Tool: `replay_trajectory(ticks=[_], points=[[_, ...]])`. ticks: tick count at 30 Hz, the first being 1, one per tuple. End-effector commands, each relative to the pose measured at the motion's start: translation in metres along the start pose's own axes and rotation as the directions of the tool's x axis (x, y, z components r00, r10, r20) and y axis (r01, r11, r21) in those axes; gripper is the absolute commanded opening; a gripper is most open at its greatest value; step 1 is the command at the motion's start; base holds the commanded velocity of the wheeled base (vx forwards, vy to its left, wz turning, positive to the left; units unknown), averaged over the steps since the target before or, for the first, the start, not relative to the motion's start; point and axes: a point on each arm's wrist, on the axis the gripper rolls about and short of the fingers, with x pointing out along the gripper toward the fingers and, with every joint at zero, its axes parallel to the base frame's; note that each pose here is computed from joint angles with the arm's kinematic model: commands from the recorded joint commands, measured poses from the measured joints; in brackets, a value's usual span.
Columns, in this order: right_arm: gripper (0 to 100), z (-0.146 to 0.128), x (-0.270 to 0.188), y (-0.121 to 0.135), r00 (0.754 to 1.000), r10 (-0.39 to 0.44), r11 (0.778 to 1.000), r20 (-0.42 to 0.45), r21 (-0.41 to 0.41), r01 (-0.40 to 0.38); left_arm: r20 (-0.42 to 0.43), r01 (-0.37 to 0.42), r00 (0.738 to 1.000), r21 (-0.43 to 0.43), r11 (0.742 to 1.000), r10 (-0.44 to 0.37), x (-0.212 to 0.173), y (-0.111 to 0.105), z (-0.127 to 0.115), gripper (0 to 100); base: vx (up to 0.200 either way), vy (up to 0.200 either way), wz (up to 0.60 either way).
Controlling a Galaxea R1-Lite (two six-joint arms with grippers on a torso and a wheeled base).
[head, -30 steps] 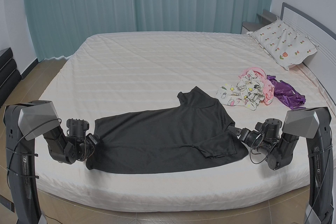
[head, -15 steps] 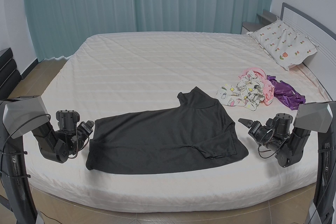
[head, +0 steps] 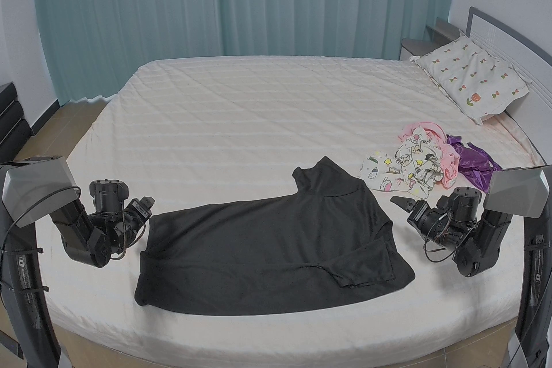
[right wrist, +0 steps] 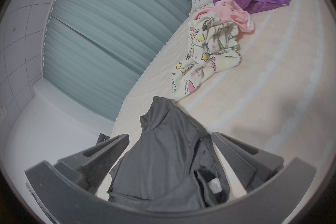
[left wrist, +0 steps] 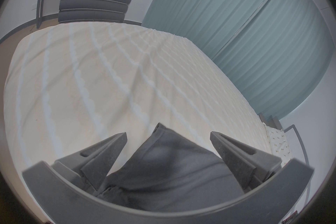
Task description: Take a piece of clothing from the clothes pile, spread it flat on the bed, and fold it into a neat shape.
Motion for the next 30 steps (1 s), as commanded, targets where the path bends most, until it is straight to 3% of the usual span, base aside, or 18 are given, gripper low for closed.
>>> replay_trajectory(ticks=[1,10,26,27,30], points=[[100,-0.001,-0.001,0.0,1.0,-0.003,1.0,-0.005,0.0,0.003,-0.001,0.0,1.0,0.001,1.0,0.0,0.0,0.0,-0.001,100,0.0,0.0,0.0],[100,-0.005,0.0,0.001,1.0,-0.001,1.0,-0.015,-0.003,0.001,-0.022,-0.021,1.0,0.011,1.0,0.022,0.01,0.006,-0.009,100,0.0,0.0,0.0],[100,-0.009,0.002,0.002,1.0,0.002,1.0,-0.028,-0.005,-0.002,-0.088,-0.016,0.996,0.14,0.99,0.028,0.046,0.013,-0.04,100,0.0,0.0,0.0],[100,-0.009,0.002,0.002,1.0,0.002,1.0,-0.028,-0.005,-0.002,-0.087,-0.024,0.995,0.166,0.986,0.039,0.052,0.017,-0.044,0,0.0,0.0,0.0],[100,-0.009,0.002,0.003,1.0,0.003,1.0,-0.027,-0.006,-0.003,-0.05,-0.045,0.997,0.166,0.985,0.054,0.056,0.015,-0.041,0,0.0,0.0,0.0]])
